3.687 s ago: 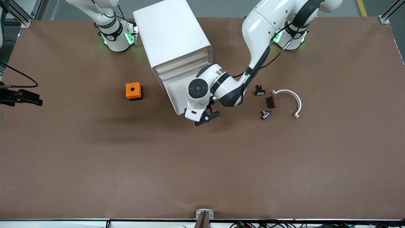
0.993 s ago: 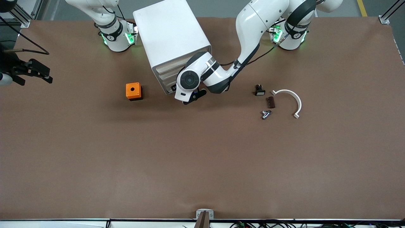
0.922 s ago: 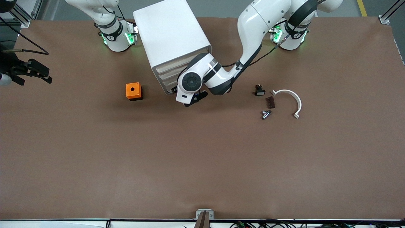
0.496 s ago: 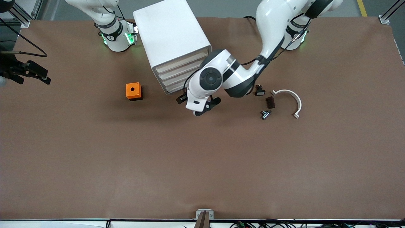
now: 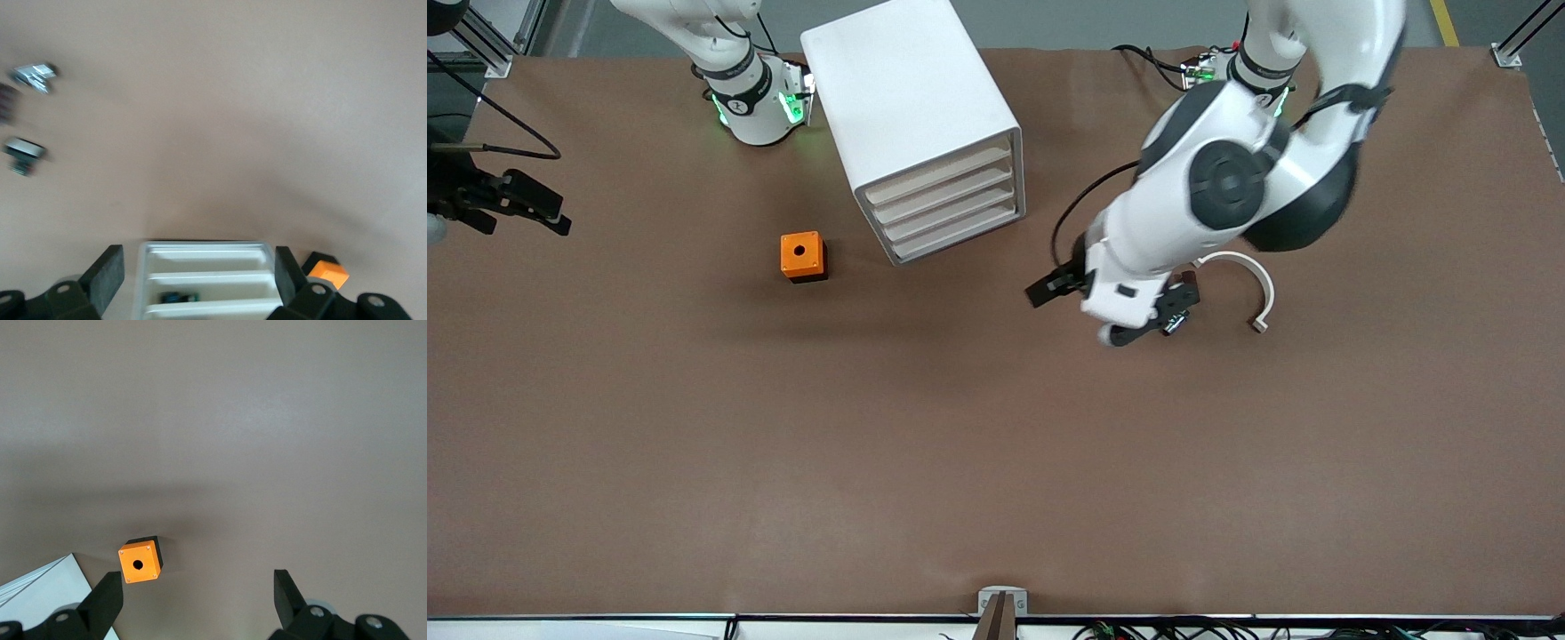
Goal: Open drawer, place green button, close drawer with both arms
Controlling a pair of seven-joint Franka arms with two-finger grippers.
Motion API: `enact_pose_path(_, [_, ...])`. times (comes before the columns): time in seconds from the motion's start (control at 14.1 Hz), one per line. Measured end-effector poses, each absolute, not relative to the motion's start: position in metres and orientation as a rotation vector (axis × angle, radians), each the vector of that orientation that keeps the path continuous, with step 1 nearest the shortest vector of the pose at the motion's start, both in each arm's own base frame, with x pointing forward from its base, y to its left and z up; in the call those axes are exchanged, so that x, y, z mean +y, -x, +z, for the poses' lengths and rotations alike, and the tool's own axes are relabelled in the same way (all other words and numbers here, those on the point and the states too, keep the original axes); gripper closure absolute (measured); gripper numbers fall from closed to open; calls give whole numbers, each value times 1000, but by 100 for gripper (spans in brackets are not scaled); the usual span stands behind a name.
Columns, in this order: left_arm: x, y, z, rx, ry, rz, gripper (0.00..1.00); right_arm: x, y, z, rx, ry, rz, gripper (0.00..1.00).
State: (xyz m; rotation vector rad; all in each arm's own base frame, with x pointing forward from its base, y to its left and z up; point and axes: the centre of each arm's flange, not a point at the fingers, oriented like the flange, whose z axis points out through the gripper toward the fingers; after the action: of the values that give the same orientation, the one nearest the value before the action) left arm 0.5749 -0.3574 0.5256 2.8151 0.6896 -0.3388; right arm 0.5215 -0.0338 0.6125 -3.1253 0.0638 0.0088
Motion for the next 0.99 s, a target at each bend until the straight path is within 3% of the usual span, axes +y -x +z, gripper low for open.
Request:
enact_pose_path(0.28, [-244,-583,587,436,-2880,-295,0,-34,-521,612,64,3125,11,0])
enact_pose_path(0.99, [-71,-594,597,117,-2997,-290,0,-32,-521,612,60,3125,14,0])
